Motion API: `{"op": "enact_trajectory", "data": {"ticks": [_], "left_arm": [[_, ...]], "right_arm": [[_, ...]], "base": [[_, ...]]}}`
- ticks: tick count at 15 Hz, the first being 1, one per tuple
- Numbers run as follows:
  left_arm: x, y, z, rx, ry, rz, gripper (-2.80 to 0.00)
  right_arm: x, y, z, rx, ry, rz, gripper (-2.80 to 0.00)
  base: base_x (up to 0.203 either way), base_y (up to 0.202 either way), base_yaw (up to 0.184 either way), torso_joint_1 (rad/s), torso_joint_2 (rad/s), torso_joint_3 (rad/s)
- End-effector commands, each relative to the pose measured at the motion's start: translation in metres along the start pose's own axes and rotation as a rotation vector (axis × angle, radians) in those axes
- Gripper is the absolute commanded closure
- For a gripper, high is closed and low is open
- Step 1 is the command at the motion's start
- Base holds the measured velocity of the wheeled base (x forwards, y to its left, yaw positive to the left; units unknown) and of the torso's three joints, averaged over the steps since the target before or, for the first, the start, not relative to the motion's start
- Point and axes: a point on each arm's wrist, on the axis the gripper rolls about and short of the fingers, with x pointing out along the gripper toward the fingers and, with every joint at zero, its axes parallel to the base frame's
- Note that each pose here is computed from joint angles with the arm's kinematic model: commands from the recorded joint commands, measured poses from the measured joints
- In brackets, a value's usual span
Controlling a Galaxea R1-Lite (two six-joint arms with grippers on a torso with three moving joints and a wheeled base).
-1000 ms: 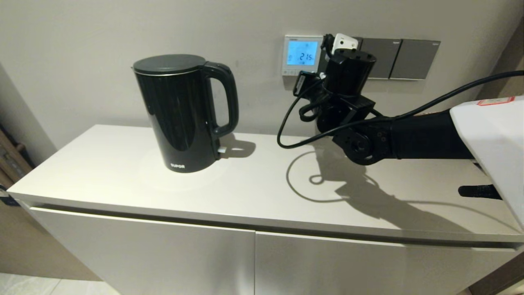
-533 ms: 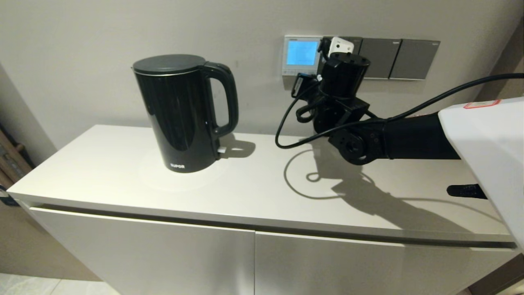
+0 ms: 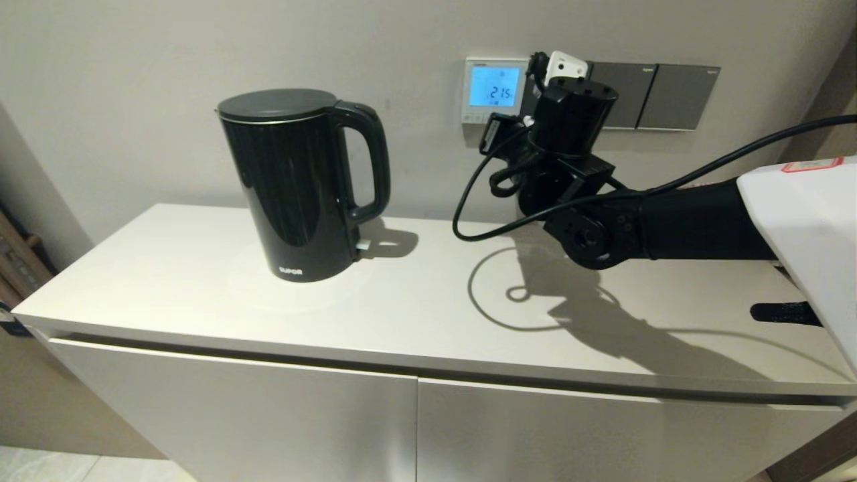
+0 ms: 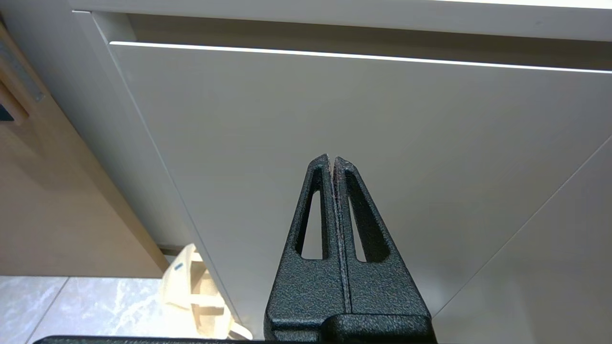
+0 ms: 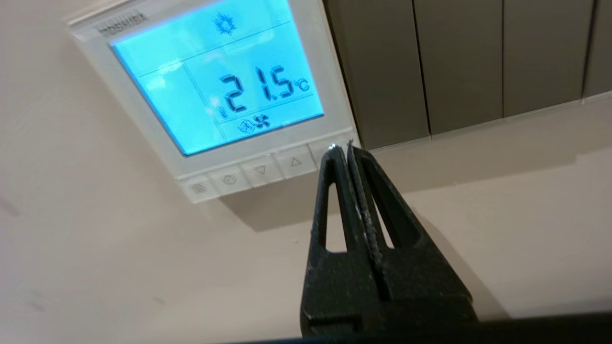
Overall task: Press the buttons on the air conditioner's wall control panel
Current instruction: Turn off the central air conditioner
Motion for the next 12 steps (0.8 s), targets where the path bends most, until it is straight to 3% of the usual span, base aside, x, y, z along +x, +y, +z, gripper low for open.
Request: {"op": "enact_trajectory", "data": {"ticks": [1,12], "left_arm": [[0.0,0.0,0.0,0.0,0.0,-0.001,0.0],[0.0,0.0,0.0,0.0,-0.001,0.0,0.0]], "right_arm": [[-0.004,0.0,0.009,0.011,-0.014,0.0,0.0],[0.008,0.0,-0.01,-0.003,-0.002,0.005,0.0]], "base": [[0.0,0.0,0.0,0.0,0.0,0.0],[0.0,0.0,0.0,0.0,0.0,0.0]]}}
